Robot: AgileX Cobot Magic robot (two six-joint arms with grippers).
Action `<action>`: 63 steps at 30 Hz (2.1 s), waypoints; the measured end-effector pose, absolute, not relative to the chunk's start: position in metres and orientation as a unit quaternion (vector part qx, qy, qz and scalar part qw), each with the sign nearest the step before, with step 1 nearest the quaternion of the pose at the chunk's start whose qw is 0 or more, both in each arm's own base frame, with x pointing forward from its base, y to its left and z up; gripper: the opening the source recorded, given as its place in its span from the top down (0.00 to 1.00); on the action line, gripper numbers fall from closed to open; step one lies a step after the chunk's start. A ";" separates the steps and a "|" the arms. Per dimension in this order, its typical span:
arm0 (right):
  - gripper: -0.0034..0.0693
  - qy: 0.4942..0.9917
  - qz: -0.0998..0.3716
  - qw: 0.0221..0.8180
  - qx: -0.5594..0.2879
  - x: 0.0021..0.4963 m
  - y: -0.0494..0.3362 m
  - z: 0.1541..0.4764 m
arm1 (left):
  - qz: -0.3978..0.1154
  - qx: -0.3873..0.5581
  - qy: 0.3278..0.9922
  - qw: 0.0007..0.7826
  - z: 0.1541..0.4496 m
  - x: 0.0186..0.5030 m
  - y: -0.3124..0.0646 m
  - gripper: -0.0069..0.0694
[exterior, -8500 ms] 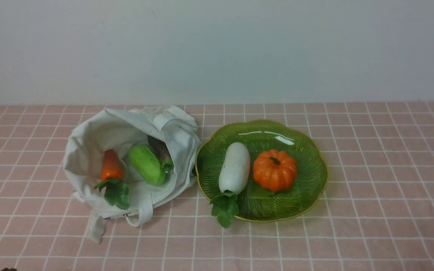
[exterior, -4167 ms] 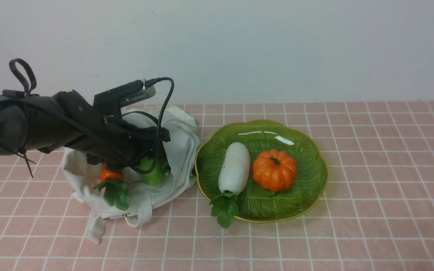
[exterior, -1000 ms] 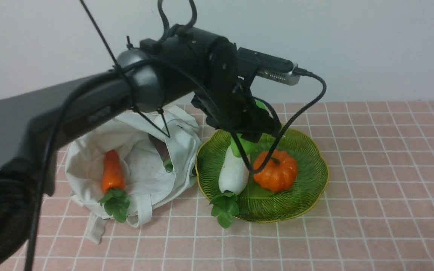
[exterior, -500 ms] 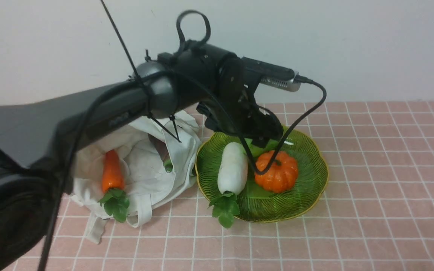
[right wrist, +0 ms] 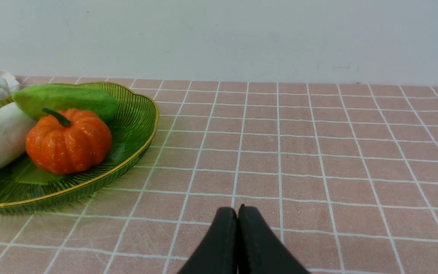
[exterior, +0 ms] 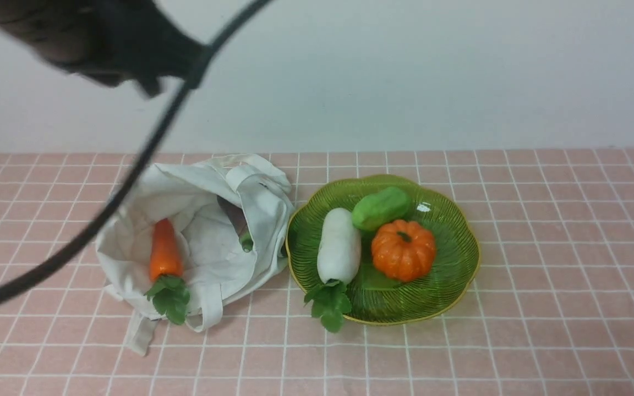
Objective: Take vegetables from bag on pink coffee tablecloth place on plate.
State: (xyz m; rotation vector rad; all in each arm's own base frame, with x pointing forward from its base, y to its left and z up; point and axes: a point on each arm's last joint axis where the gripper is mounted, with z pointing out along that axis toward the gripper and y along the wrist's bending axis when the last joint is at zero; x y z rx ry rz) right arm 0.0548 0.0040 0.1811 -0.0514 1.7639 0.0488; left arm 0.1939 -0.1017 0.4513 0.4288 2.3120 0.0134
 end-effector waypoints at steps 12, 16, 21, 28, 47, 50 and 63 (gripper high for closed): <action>0.97 0.772 0.021 0.635 -0.023 0.055 0.004 0.181 | -0.193 0.044 0.826 0.528 0.316 0.062 -0.022 0.92; 0.97 0.772 0.021 0.635 -0.023 0.055 0.004 0.181 | -0.185 0.039 0.786 0.589 0.293 0.044 -0.003 0.92; 0.97 0.773 0.022 0.634 -0.022 0.055 0.004 0.181 | -0.177 0.037 0.751 0.636 0.275 0.032 0.009 0.92; 0.97 0.773 0.022 0.634 -0.022 0.055 0.004 0.181 | -0.145 0.048 0.781 0.606 0.263 0.042 0.004 0.92; 0.97 0.773 0.022 0.634 -0.022 0.055 0.004 0.181 | -0.115 0.095 0.800 0.581 0.200 0.052 -0.016 0.92; 0.97 0.773 0.022 0.634 -0.022 0.055 0.004 0.181 | -0.066 0.064 0.794 0.601 0.190 0.056 -0.011 0.92; 0.97 0.773 0.023 0.634 -0.021 0.055 0.004 0.181 | 0.009 0.017 0.804 0.594 0.171 0.053 0.000 0.92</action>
